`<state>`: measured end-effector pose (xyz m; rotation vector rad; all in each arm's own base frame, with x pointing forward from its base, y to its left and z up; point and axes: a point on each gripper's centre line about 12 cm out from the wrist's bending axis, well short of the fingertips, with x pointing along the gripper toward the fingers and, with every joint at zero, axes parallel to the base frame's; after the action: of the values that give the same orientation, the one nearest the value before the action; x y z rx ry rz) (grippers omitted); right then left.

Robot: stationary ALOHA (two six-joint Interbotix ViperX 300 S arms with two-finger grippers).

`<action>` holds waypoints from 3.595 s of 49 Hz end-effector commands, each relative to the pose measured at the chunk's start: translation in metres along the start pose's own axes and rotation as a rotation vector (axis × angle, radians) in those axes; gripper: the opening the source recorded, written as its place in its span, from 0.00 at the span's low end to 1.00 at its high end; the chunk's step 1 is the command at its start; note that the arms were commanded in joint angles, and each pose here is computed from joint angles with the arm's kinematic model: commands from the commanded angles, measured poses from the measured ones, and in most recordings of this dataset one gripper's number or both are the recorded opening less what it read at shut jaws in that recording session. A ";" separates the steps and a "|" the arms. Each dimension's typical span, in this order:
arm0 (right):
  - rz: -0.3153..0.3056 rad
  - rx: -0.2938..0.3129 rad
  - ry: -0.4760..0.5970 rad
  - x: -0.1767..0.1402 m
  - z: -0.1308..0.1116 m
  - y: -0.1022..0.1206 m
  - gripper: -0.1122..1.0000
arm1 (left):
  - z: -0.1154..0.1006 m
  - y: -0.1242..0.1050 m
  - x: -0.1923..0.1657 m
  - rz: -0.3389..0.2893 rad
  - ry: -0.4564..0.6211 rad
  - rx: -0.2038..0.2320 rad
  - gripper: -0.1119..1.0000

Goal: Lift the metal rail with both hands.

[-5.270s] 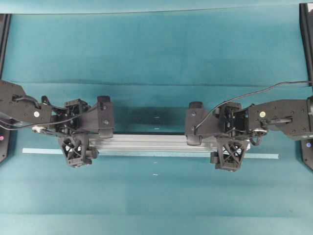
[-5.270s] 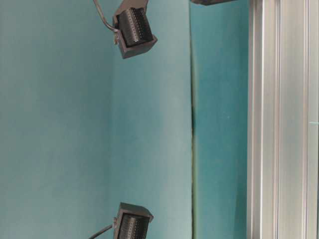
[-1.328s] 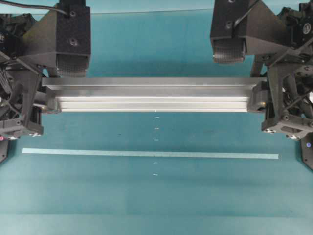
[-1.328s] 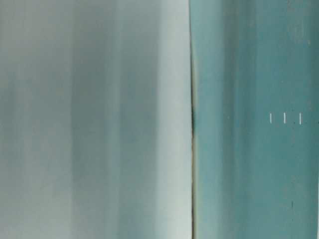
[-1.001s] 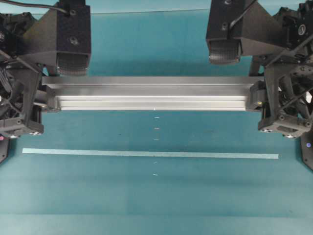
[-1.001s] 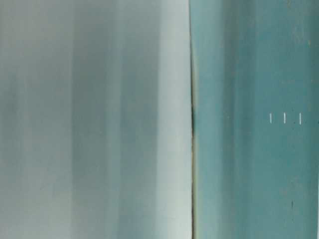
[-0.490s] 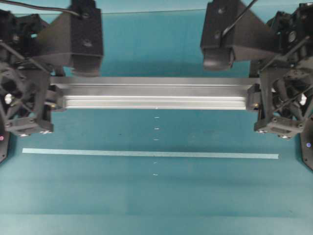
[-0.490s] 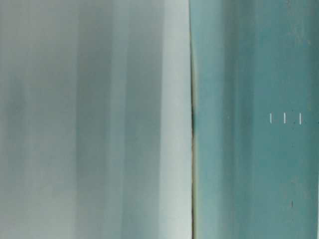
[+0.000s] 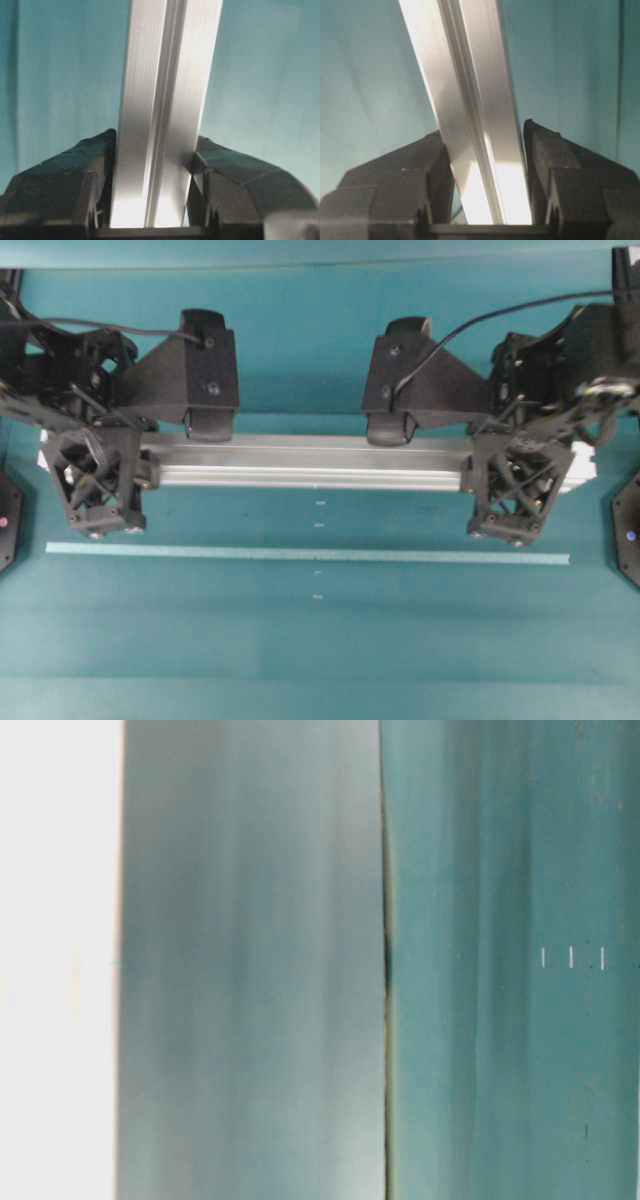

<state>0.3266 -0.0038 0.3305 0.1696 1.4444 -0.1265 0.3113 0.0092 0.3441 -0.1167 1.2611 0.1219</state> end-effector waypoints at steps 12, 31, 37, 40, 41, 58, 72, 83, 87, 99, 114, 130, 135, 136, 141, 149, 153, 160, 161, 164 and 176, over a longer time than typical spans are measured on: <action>0.002 0.003 -0.054 0.049 0.004 -0.006 0.44 | -0.007 0.005 0.038 0.004 -0.007 -0.036 0.38; 0.004 -0.003 -0.091 0.113 -0.006 -0.008 0.44 | -0.032 0.002 0.118 -0.003 -0.010 -0.026 0.38; 0.003 -0.004 -0.090 0.124 -0.010 -0.008 0.44 | -0.037 0.003 0.131 -0.004 -0.012 -0.027 0.38; 0.004 -0.003 -0.087 0.128 -0.012 -0.008 0.44 | -0.041 0.004 0.136 -0.003 -0.009 -0.028 0.38; 0.004 -0.003 -0.087 0.129 -0.013 -0.008 0.44 | -0.041 0.004 0.138 -0.004 -0.010 -0.026 0.38; 0.015 -0.034 -0.078 0.159 -0.022 0.003 0.44 | -0.048 0.003 0.170 -0.008 -0.017 -0.023 0.38; 0.020 -0.038 -0.075 0.181 -0.025 0.005 0.44 | -0.055 -0.003 0.192 -0.007 0.032 -0.004 0.38; 0.019 -0.033 -0.065 0.192 -0.030 0.004 0.44 | -0.054 -0.011 0.203 -0.022 -0.010 0.020 0.38; 0.025 -0.029 -0.060 0.197 -0.034 0.005 0.44 | -0.056 -0.011 0.207 -0.021 -0.002 0.023 0.38; 0.029 -0.030 -0.081 0.202 -0.035 0.005 0.44 | -0.059 -0.010 0.214 -0.016 0.022 0.025 0.38; 0.031 -0.029 -0.095 0.204 -0.031 0.005 0.44 | -0.057 0.001 0.215 -0.005 0.021 -0.001 0.38; 0.031 -0.027 -0.093 0.205 -0.031 0.006 0.44 | -0.055 -0.001 0.216 -0.008 0.009 -0.002 0.38; 0.035 -0.025 -0.093 0.205 -0.031 0.007 0.44 | -0.056 -0.005 0.215 -0.013 0.008 0.003 0.38; 0.037 -0.023 -0.094 0.205 -0.031 0.007 0.44 | -0.056 -0.005 0.215 -0.013 0.007 0.008 0.38; 0.038 -0.024 -0.098 0.206 -0.030 0.007 0.44 | -0.057 -0.008 0.215 -0.016 0.013 0.015 0.38; 0.038 -0.022 -0.098 0.208 -0.029 0.007 0.44 | -0.059 -0.007 0.215 -0.013 0.018 0.017 0.38; 0.038 -0.024 -0.098 0.209 -0.029 0.007 0.44 | -0.059 -0.007 0.215 -0.014 0.019 0.018 0.38; 0.037 -0.023 -0.099 0.212 -0.030 0.007 0.44 | -0.058 -0.007 0.215 -0.013 0.012 0.021 0.38; 0.037 -0.022 -0.099 0.212 -0.030 0.007 0.44 | -0.057 -0.007 0.215 -0.015 0.009 0.018 0.38; 0.036 -0.020 -0.094 0.213 -0.031 0.006 0.44 | -0.057 -0.006 0.215 -0.015 0.011 0.015 0.38; 0.029 -0.013 -0.090 0.215 -0.032 0.000 0.44 | -0.058 -0.007 0.216 -0.015 0.014 0.012 0.38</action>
<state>0.3195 0.0092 0.1123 0.1531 1.3644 -0.0853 0.3185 -0.0025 0.1153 -0.0869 1.3014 0.0831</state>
